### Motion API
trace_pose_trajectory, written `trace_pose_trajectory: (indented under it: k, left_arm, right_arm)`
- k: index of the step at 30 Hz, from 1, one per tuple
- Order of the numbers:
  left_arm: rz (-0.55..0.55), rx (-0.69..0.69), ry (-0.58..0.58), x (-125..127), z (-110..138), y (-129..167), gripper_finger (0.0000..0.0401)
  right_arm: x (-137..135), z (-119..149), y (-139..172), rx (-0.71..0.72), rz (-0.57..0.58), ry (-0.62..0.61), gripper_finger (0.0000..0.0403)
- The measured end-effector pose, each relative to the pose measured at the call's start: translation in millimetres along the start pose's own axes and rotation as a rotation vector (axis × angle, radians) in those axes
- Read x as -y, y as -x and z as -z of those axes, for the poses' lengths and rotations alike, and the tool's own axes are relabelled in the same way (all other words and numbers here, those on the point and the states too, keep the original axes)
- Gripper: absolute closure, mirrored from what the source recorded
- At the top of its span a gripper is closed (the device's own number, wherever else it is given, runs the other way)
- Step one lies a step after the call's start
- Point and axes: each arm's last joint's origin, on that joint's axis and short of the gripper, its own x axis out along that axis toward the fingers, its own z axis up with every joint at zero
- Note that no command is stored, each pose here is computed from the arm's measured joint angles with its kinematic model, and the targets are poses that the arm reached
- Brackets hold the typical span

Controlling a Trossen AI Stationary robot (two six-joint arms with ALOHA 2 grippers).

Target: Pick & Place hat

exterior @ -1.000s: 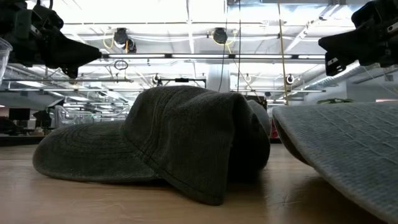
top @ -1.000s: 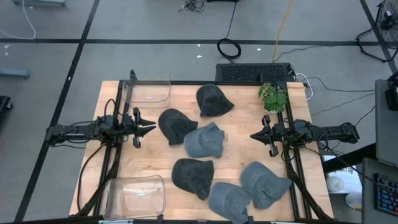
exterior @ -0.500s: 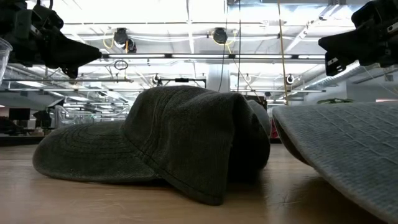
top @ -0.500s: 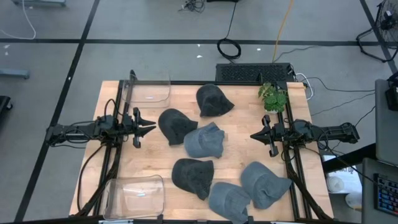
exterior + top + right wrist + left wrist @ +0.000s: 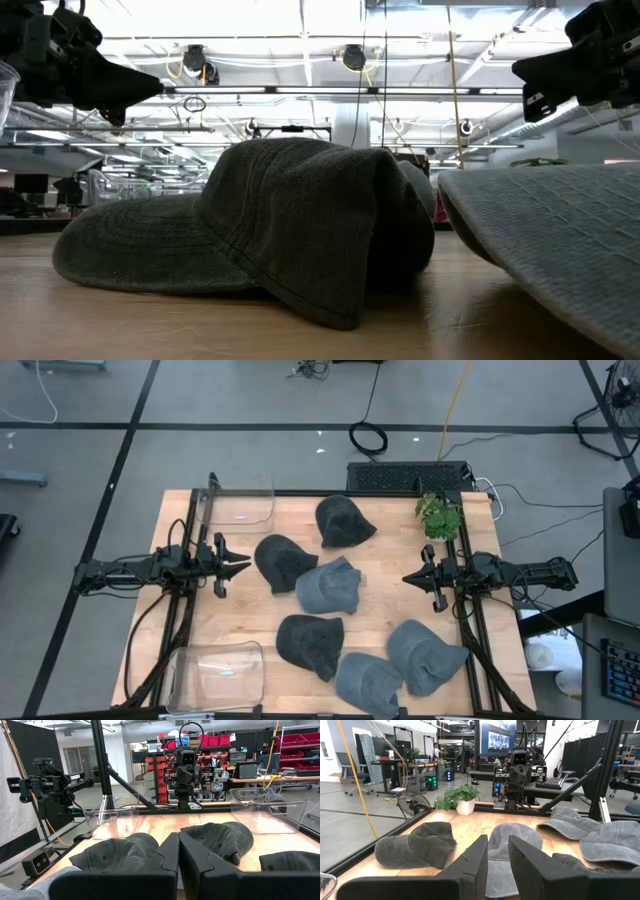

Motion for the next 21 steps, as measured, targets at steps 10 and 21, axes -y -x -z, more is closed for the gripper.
trace_pose_trajectory:
  k: [10, 21]
  left_arm:
    - [0.000, 0.000, 0.000, 0.0, 0.0, 0.0, 0.0316]
    - [0.000, -0.001, 0.000, 0.0, 0.1, 0.0, 0.0316]
  right_arm:
    - [0.2, -2.3, 0.0, 0.024, 0.012, 0.076, 0.0403]
    - [1.9, -37.0, 7.6, 0.416, 0.109, -0.194, 0.0403]
